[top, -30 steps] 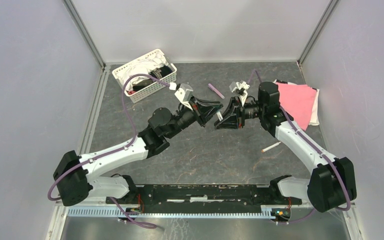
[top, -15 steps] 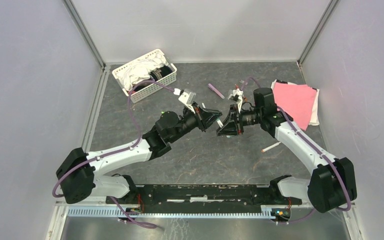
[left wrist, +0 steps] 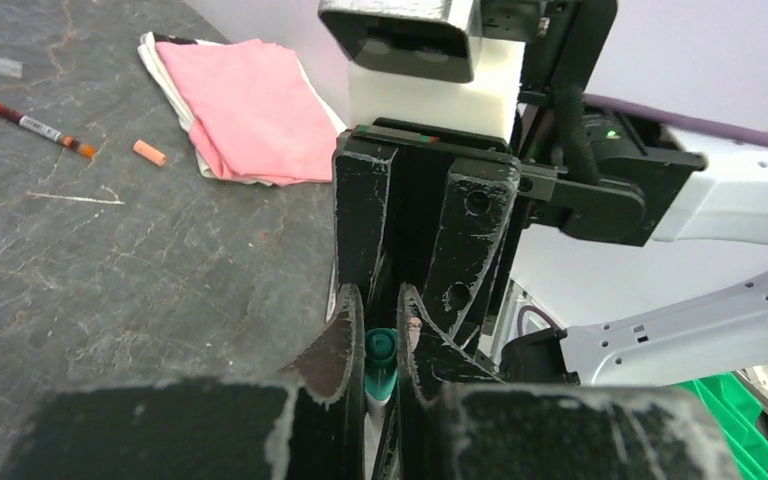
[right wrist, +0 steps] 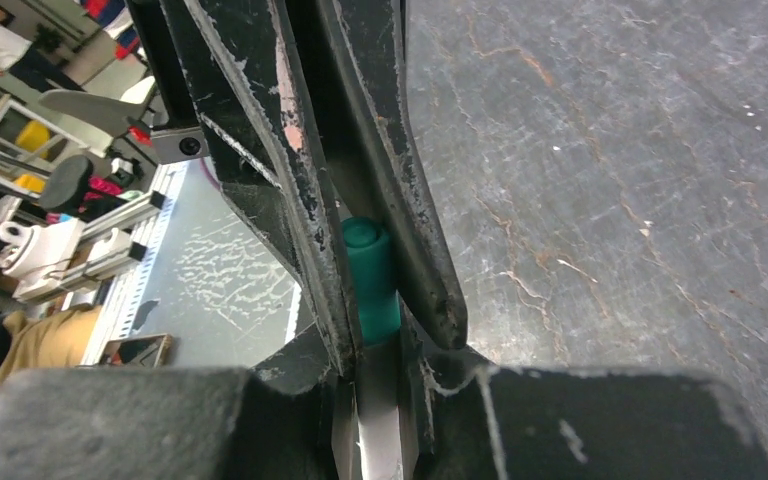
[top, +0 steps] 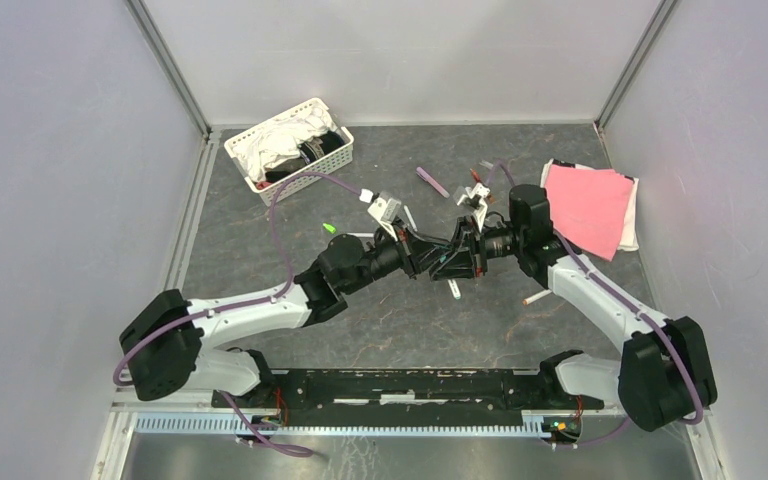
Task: Insert the pens into the pen caps
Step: Press the pen cap onto the pen.
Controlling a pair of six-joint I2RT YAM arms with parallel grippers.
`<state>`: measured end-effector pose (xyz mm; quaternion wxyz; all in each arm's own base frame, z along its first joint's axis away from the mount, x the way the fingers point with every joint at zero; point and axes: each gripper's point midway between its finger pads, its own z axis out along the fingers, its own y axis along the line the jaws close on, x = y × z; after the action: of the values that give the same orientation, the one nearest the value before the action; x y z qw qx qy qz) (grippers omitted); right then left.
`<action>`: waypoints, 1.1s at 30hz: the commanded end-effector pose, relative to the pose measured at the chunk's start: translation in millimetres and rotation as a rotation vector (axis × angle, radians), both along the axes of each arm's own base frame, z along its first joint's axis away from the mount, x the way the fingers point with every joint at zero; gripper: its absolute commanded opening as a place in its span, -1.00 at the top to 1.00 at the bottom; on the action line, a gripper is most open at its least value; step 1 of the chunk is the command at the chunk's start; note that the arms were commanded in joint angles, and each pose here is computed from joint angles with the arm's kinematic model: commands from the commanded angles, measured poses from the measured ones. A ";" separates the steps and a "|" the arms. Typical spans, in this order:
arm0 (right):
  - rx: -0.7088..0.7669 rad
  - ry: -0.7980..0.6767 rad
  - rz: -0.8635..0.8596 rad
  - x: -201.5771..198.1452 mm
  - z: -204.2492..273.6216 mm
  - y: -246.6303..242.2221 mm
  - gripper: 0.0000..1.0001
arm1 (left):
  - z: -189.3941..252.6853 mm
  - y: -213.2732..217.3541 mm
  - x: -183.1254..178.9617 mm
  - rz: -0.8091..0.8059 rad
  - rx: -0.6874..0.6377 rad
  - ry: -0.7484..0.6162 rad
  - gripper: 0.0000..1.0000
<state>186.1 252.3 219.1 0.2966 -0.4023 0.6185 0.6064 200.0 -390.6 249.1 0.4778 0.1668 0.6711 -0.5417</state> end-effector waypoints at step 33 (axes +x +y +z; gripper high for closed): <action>0.059 -0.473 -0.203 55.2 40.2 3.6 1.00 | -3.6 37.3 -40.5 0.019 0.151 0.197 -0.46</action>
<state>215.0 257.2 231.4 0.4205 -0.4515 0.5845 0.5270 197.2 -355.7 260.4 0.4508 0.0869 0.7358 -0.4979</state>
